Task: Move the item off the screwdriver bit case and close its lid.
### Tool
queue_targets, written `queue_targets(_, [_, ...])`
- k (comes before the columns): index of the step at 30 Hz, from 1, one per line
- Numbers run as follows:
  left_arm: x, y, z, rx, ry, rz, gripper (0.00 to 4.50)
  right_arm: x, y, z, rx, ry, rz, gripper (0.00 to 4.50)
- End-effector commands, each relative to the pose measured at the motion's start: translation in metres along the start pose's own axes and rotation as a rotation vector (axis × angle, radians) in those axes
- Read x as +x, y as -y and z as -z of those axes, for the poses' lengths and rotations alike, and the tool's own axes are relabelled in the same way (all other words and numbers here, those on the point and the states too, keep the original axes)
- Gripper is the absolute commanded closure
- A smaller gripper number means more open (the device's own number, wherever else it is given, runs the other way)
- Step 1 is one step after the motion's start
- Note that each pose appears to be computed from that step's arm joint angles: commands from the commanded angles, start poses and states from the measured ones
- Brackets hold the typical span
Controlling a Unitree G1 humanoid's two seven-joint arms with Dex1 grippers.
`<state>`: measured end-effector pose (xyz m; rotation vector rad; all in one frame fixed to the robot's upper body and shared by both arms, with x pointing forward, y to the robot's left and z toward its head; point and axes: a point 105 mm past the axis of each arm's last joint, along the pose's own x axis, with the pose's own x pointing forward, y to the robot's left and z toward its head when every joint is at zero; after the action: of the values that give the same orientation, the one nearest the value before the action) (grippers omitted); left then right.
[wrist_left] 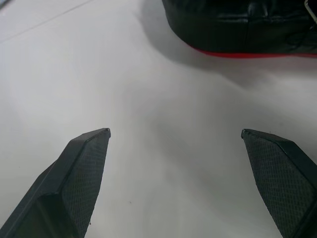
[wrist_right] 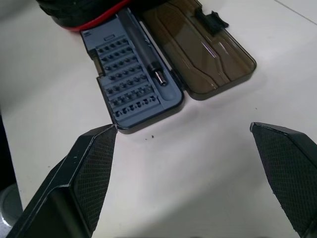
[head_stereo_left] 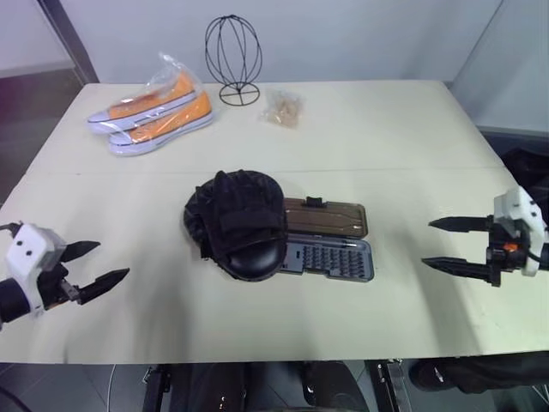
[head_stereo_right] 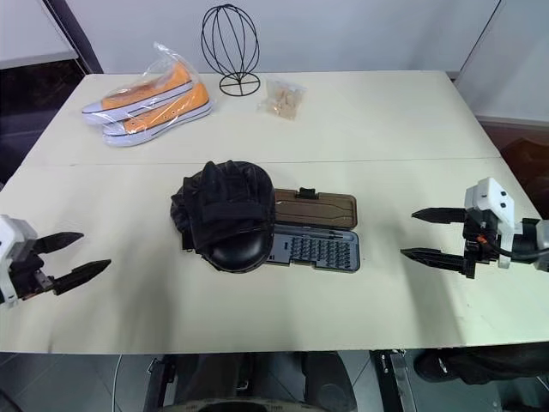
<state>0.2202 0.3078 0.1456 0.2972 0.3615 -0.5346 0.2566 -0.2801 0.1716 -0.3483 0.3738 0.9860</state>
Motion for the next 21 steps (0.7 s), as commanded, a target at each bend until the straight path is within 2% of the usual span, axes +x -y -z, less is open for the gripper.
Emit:
queue_targets(1, [-0.003,-0.001,-0.007,0.031,0.024,-0.017,0.06,-0.003,0.002,-0.006,-0.029,0.015,0.011,0.00])
queue_targets(6, [0.001,-0.011,-0.013,0.013,0.069,-0.083,0.06,-0.002,0.003,-0.001,-0.040,-0.011,0.038,0.00])
queue_targets(12, [0.010,-0.003,-0.022,-0.009,0.094,-0.039,0.06,0.001,0.003,-0.006,-0.009,0.007,0.051,0.00])
queue_targets(16, [0.018,0.020,-0.049,0.018,0.142,0.091,0.06,0.014,-0.004,-0.044,-0.088,0.065,-0.025,0.00])
queue_targets(21, [0.015,0.069,-0.089,0.013,0.199,0.371,0.06,0.052,-0.028,-0.106,-0.272,0.158,-0.182,0.00])
